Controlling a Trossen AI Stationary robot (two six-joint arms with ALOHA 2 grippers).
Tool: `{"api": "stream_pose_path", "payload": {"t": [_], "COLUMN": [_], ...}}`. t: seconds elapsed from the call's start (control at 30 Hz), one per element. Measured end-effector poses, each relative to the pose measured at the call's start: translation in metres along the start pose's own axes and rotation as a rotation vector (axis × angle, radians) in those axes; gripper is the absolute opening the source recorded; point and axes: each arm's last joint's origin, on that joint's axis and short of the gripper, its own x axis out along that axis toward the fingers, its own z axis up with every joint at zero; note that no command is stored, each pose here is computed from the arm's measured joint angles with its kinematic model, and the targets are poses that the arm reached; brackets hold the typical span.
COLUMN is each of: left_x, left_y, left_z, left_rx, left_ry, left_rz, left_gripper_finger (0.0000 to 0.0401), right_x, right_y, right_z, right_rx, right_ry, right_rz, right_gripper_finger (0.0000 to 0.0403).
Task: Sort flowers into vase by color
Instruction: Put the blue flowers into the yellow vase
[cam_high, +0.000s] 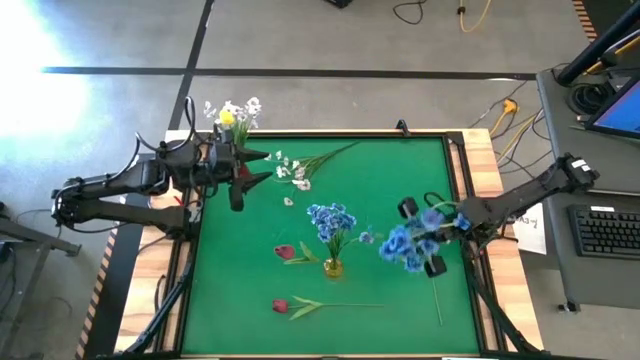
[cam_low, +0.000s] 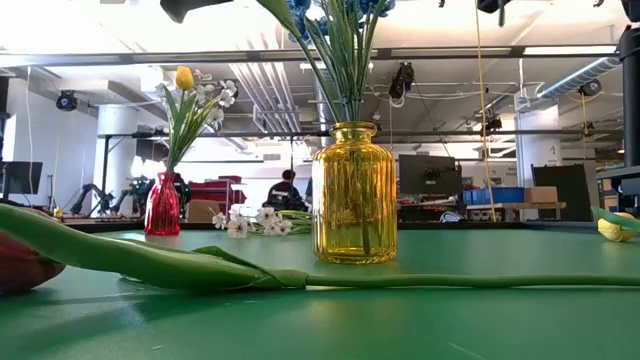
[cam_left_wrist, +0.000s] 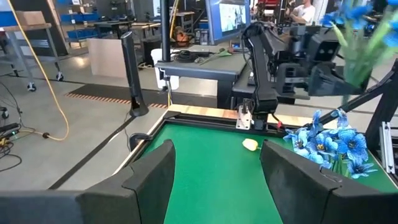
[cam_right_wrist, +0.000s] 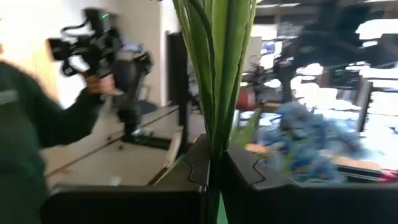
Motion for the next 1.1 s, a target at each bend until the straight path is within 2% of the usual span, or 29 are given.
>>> {"api": "stream_pose_path", "payload": {"t": [0.13, 0.4, 0.6, 0.73, 0.93, 1.1], "left_x": [0.001, 0.002, 0.004, 0.004, 0.004, 0.004], "left_y": [0.000, 0.000, 0.000, 0.000, 0.000, 0.000], "left_z": [0.000, -0.001, -0.001, -0.001, -0.001, -0.001], "left_rx": [0.000, 0.000, 0.000, 0.000, -0.003, -0.003], "left_ry": [0.002, 0.005, 0.010, 0.009, 0.010, 0.010], "left_rz": [0.000, 0.000, 0.000, 0.000, 0.000, 0.000], "left_gripper_finger": [0.0221, 0.0221, 0.0221, 0.0221, 0.0221, 0.0221], "right_x": [0.010, 0.040, 0.057, 0.067, 0.083, 0.093], "right_y": [0.006, 0.008, 0.007, 0.006, 0.006, 0.006], "right_z": [-0.008, -0.039, -0.064, -0.079, -0.091, -0.095], "right_rx": [-0.019, -0.058, -0.120, -0.116, -0.122, -0.158], "right_ry": [-0.013, -0.062, -0.110, -0.109, -0.120, -0.111], "right_rz": [0.072, 0.059, -0.018, -0.099, -0.174, -0.183], "right_gripper_finger": [0.0012, 0.0012, 0.0012, 0.0012, 0.0012, 0.0012]}}
